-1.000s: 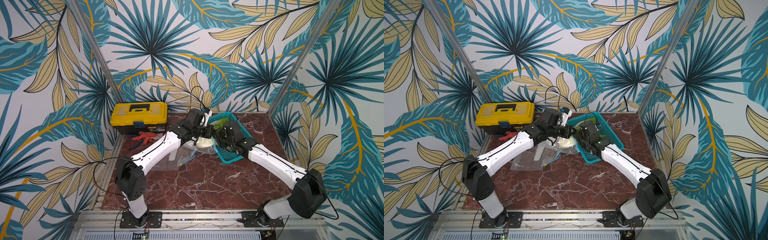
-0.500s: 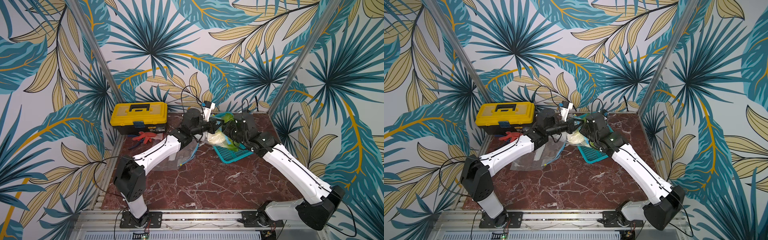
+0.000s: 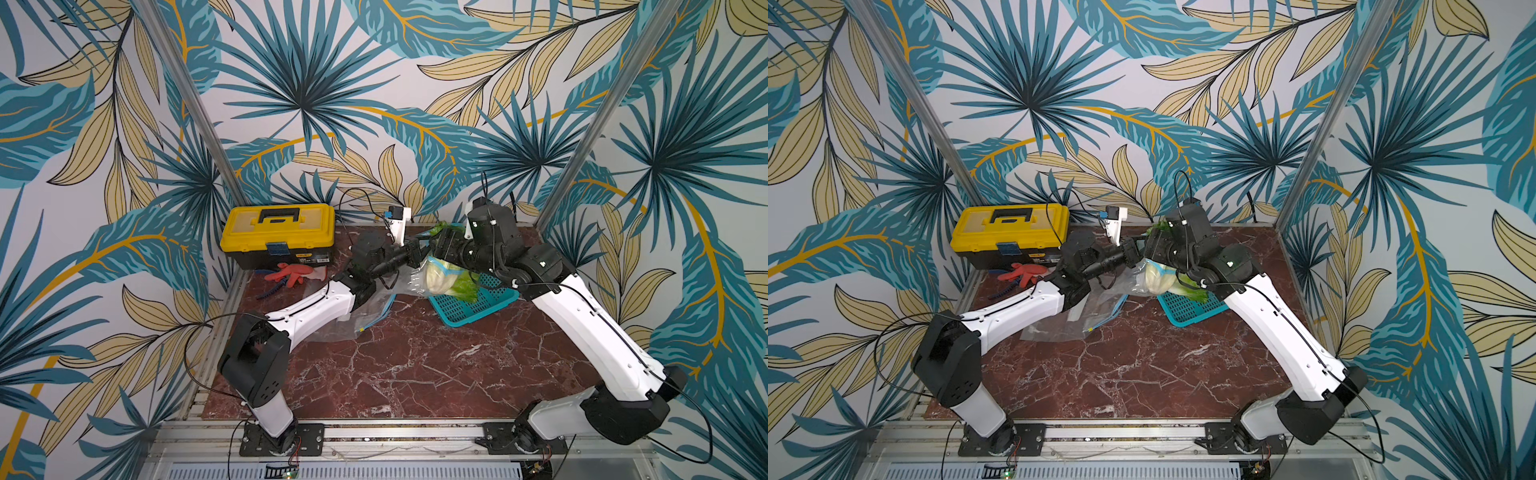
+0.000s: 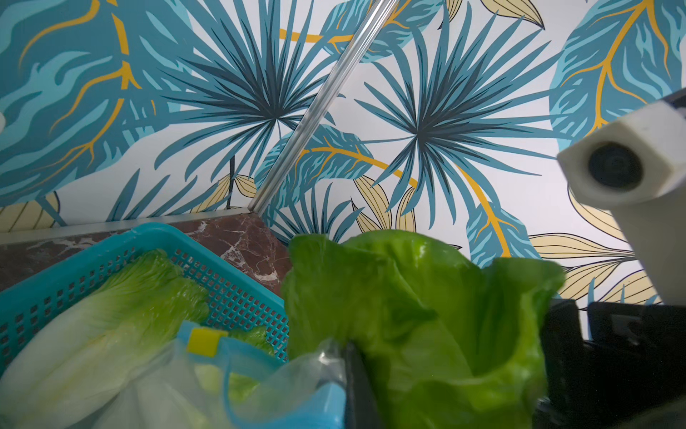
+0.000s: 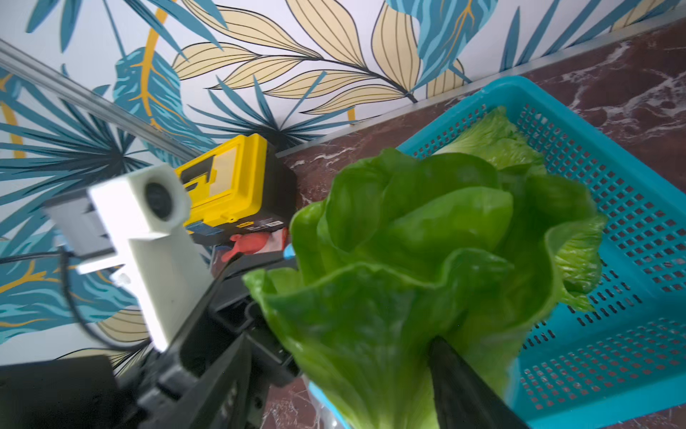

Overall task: Put the chinese cabbages into a zipper bag and zip it
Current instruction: Place the Chinese cabbage in the zipper food storage bag.

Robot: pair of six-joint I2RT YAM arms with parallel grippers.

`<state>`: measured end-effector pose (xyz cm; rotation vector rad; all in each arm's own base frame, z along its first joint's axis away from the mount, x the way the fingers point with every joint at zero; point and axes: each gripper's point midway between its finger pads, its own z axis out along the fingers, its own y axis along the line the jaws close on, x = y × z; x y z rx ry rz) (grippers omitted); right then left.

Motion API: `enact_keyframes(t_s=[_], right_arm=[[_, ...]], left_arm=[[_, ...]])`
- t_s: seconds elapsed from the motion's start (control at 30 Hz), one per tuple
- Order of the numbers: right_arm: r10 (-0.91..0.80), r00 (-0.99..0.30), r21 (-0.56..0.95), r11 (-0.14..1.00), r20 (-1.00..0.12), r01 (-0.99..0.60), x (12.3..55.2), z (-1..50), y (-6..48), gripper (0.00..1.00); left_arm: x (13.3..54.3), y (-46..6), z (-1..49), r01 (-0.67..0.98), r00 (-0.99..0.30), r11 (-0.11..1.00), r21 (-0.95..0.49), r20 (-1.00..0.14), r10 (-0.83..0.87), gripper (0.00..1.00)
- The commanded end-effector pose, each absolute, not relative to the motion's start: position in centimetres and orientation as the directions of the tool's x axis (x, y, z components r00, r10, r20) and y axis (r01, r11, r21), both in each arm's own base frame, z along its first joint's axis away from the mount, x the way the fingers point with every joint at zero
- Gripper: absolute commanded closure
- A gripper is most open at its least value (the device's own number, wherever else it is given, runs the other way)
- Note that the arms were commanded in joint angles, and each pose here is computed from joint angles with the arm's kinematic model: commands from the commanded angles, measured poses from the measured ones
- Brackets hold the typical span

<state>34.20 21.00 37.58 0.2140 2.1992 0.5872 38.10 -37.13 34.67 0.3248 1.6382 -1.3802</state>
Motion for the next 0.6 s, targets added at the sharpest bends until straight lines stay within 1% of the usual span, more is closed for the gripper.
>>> enact_keyframes(t_s=[0.0,0.2,0.37,0.47,0.57], right_arm=[[0.244,-0.700,0.457,0.880,-0.671,-0.132,33.0,36.7,22.5,0.22],[0.222,-0.660,0.442,0.877,-0.718,-0.186,31.5,39.7,21.3,0.22],[0.267,-0.616,0.440,0.886,-0.741,-0.146,30.3,41.3,18.2,0.25],[0.312,-0.596,0.422,0.905,-0.740,-0.050,30.1,39.7,15.4,0.31],[0.406,-0.612,0.445,0.890,-0.678,0.097,30.1,35.4,12.1,0.39]], left_arm=[[36.9,-37.5,36.0,0.730,-0.537,0.246,-0.638,-0.758,-0.371,1.00],[37.3,-36.7,35.2,0.711,-0.552,0.258,-0.655,-0.746,-0.373,1.00],[37.8,-36.2,34.9,0.689,-0.574,0.253,-0.680,-0.724,-0.382,1.00],[37.8,-36.3,34.9,0.678,-0.590,0.243,-0.693,-0.711,-0.383,1.00],[37.8,-36.4,34.7,0.671,-0.602,0.235,-0.703,-0.702,-0.379,1.00]])
